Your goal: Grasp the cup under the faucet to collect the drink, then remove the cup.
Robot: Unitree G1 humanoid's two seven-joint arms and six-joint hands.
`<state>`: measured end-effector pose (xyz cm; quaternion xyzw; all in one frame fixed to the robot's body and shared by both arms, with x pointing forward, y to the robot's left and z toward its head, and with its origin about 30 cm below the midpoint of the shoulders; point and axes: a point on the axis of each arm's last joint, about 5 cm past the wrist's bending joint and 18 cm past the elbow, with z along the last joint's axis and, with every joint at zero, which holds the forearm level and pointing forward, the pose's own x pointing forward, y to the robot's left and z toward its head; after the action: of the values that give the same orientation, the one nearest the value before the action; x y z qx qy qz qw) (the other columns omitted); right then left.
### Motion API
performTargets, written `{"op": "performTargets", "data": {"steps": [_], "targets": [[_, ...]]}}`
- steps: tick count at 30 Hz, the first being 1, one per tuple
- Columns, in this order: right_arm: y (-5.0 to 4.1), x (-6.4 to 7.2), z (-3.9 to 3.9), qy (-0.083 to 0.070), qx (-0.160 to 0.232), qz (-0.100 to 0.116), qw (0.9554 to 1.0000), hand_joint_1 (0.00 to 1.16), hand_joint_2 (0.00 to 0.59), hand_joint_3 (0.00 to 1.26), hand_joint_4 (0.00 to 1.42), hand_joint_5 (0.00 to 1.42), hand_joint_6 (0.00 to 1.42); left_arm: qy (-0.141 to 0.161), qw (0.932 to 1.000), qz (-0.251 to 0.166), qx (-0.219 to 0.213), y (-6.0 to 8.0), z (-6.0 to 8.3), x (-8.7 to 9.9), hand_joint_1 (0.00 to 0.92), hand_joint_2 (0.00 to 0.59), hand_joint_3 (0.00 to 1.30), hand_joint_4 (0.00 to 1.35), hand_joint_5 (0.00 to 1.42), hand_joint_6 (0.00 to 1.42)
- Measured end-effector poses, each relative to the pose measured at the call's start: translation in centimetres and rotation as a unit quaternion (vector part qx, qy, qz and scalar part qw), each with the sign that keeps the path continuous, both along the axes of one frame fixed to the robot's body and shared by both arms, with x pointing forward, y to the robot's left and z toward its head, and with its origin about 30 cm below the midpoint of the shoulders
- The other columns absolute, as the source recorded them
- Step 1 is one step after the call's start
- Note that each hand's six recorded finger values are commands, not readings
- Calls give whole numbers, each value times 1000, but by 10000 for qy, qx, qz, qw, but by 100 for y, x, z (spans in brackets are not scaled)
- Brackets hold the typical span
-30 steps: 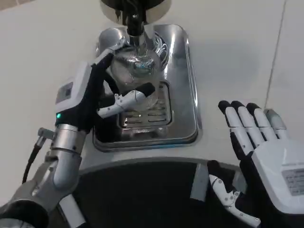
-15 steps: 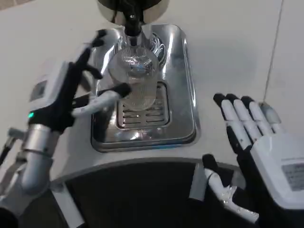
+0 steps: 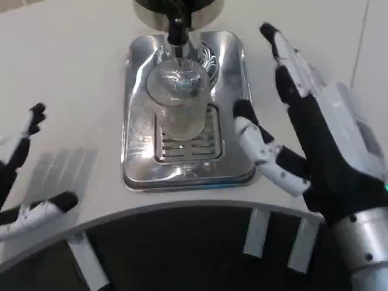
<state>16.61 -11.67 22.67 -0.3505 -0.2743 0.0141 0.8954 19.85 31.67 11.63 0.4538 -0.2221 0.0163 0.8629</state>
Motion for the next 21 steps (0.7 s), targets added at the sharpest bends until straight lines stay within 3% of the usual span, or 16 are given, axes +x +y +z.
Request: {"op": "performTargets", "data": {"steps": [2, 4, 9, 13, 16, 21], "targets": [[65, 3, 83, 12, 246, 129, 9996, 295, 547, 0, 0, 0, 0, 33, 10000, -51, 2, -3, -22, -101, 0, 0, 0, 0, 74, 81], [137, 1, 185, -89, 308, 373, 9988, 299, 546, 0, 0, 0, 0, 17, 9999, -124, 1, -18, -13, -173, 0, 0, 0, 0, 56, 65], [208, 18, 247, 124, 603, 720, 9955, 308, 551, 0, 0, 0, 0, -42, 9999, -120, -73, -46, -23, -270, 0, 0, 0, 0, 29, 43], [271, 45, 331, 6, 835, 1063, 9908, 314, 552, 0, 0, 0, 0, -193, 9997, -85, -133, -69, -3, -305, 0, 5, 0, 0, 5, 25], [293, 106, 361, -26, 1069, 1185, 9872, 318, 551, 0, 0, 0, 0, -279, 9995, -116, -121, -84, 30, -306, 0, 4, 0, 0, 4, 19], [293, 227, 323, 233, 1368, 1296, 9818, 324, 550, 0, 0, 0, 0, -305, 9994, -102, -108, -79, 48, -328, 0, 9, 0, 0, 3, 14]]}}
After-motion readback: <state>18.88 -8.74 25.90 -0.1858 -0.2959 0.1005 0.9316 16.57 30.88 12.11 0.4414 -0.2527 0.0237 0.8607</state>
